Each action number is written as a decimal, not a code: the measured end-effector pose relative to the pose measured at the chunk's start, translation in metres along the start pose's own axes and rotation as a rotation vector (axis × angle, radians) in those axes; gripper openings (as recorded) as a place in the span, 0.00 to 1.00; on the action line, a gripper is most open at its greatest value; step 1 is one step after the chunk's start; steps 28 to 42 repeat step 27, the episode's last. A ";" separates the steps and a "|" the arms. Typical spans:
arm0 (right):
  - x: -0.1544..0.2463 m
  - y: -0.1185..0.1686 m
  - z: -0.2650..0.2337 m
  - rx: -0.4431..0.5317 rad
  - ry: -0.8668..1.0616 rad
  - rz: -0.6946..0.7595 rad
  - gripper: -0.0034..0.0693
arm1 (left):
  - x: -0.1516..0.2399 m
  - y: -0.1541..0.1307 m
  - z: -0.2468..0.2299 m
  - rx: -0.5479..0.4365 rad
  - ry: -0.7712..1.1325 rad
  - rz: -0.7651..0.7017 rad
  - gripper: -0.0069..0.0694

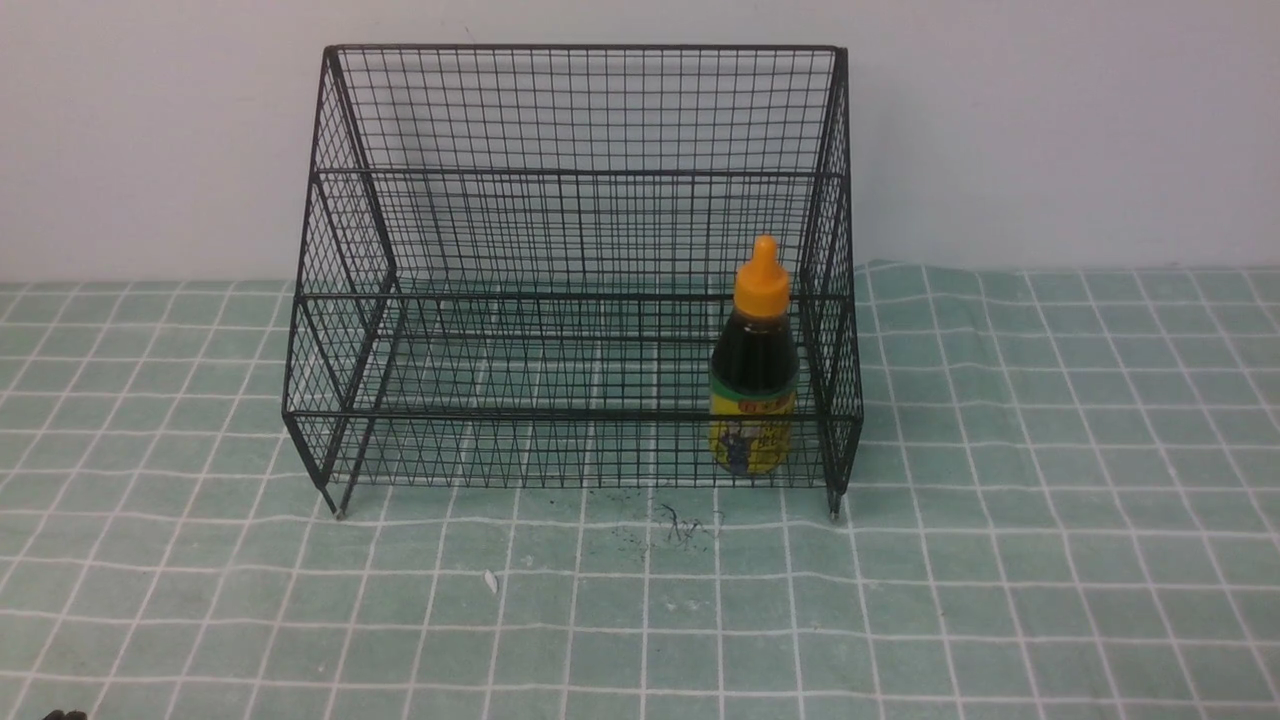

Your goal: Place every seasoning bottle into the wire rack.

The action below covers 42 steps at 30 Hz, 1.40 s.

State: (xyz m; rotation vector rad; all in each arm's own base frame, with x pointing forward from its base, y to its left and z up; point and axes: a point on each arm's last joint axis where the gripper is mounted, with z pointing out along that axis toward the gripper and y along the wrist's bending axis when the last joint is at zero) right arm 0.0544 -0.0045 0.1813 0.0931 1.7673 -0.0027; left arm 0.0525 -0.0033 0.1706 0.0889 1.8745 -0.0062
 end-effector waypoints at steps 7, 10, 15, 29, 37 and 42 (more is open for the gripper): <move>0.000 0.000 0.000 0.000 0.000 0.014 0.03 | 0.000 0.000 0.000 0.000 0.000 0.000 0.08; 0.000 0.000 0.000 0.000 0.000 0.016 0.03 | 0.000 0.000 0.000 0.000 0.000 0.000 0.08; 0.000 0.000 0.000 0.000 0.000 0.016 0.03 | 0.000 0.000 0.000 0.000 0.000 0.000 0.08; 0.000 0.000 0.000 0.000 0.000 0.017 0.03 | 0.000 0.000 0.000 0.000 0.000 0.000 0.08; 0.000 0.000 0.000 0.000 0.000 0.017 0.03 | 0.000 0.000 0.000 0.000 0.000 0.000 0.08; 0.000 0.000 0.000 0.000 0.000 0.017 0.03 | 0.000 0.000 0.000 0.000 0.000 0.000 0.08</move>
